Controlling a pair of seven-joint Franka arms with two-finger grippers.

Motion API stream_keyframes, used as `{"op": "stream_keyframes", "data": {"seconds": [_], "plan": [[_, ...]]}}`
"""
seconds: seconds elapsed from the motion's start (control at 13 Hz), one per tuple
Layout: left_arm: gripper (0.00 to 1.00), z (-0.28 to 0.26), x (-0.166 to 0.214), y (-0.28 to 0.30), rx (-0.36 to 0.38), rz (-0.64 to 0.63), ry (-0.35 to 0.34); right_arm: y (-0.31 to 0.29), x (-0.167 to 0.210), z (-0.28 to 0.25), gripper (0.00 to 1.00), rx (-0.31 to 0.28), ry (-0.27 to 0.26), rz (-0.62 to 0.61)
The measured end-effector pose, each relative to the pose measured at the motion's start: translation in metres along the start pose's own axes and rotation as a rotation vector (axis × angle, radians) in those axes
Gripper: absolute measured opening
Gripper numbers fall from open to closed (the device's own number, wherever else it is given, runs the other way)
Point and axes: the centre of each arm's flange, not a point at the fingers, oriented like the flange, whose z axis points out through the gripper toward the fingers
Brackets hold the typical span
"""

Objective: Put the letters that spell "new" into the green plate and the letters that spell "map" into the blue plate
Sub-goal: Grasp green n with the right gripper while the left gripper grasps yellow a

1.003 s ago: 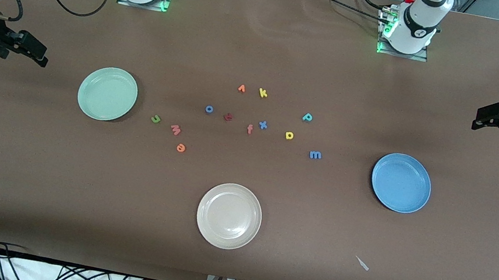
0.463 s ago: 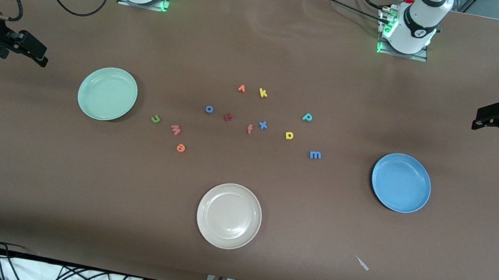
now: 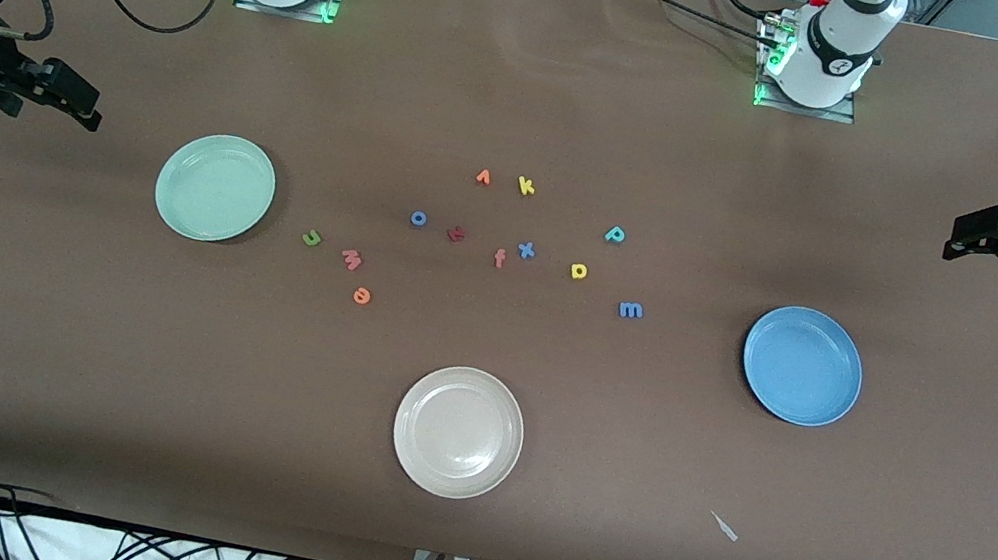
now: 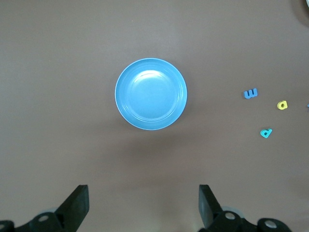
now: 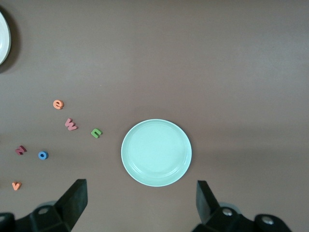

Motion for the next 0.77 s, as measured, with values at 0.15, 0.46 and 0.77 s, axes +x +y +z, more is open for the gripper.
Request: {"op": "stream_keyframes", "data": {"seconds": [0.15, 0.46, 0.77], "plan": [[1.00, 0.000, 0.000, 0.000, 0.000, 0.000, 0.000, -0.013, -0.001, 0.001, 1.00, 0.000, -0.003, -0.034], [1.00, 0.002, 0.004, 0.000, 0.001, -0.006, 0.008, -0.086, 0.002, 0.059, 1.00, -0.010, -0.131, -0.161], [1.00, 0.059, 0.034, -0.005, -0.024, -0.021, -0.078, -0.127, 0.029, 0.154, 1.00, -0.015, -0.179, -0.221]]}}
